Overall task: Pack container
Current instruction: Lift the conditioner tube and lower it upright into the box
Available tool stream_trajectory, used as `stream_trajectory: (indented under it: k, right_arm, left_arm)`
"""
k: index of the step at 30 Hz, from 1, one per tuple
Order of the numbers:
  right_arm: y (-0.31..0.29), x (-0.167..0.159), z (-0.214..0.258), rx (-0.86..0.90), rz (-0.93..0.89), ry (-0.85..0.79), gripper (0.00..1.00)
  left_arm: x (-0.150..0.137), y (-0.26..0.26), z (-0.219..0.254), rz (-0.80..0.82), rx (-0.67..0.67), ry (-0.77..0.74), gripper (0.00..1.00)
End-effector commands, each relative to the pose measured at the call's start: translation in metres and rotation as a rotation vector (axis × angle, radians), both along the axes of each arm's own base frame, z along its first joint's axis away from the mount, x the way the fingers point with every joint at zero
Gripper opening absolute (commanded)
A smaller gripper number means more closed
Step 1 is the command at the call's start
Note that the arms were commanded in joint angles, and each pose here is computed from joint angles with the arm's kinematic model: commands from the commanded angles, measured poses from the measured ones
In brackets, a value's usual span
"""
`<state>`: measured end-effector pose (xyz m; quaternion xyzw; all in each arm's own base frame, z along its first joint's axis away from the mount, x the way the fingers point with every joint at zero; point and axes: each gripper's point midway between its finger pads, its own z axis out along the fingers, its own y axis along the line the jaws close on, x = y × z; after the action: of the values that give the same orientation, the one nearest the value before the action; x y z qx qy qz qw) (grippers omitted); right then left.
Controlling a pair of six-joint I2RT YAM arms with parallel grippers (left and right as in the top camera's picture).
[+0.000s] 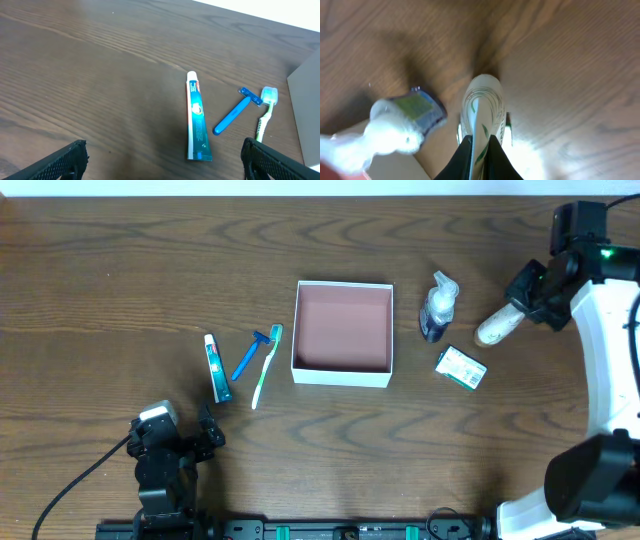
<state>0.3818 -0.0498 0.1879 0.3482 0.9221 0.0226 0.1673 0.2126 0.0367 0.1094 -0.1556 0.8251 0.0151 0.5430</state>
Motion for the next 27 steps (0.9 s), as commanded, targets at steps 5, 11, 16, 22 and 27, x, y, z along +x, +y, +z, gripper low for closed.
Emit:
stream_trajectory:
  k: [5, 11, 16, 22, 27]
  right_arm:
    - [0.023, -0.013, 0.121, -0.075, 0.154, -0.241, 0.01]
    - [0.078, -0.03, 0.17, -0.062, 0.306, -0.317, 0.01]
    - [0.134, -0.031, 0.181, -0.03, 0.448, -0.374, 0.01]
    - [0.197, -0.01, 0.156, -0.009, 0.586, -0.352, 0.01]
    - [0.229, 0.01, 0.099, -0.013, 0.644, -0.209, 0.01]
  left_arm:
    - [0.0, 0.001, -0.007, 0.0, 0.011, 0.013, 0.98]
    - [0.0, 0.001, -0.007, 0.0, 0.011, 0.013, 0.98]
    - [0.0, 0.001, -0.007, 0.0, 0.011, 0.013, 0.98]
    - [0.0, 0.001, -0.007, 0.0, 0.011, 0.013, 0.98]
    - [0.0, 0.001, -0.007, 0.0, 0.011, 0.013, 0.98]
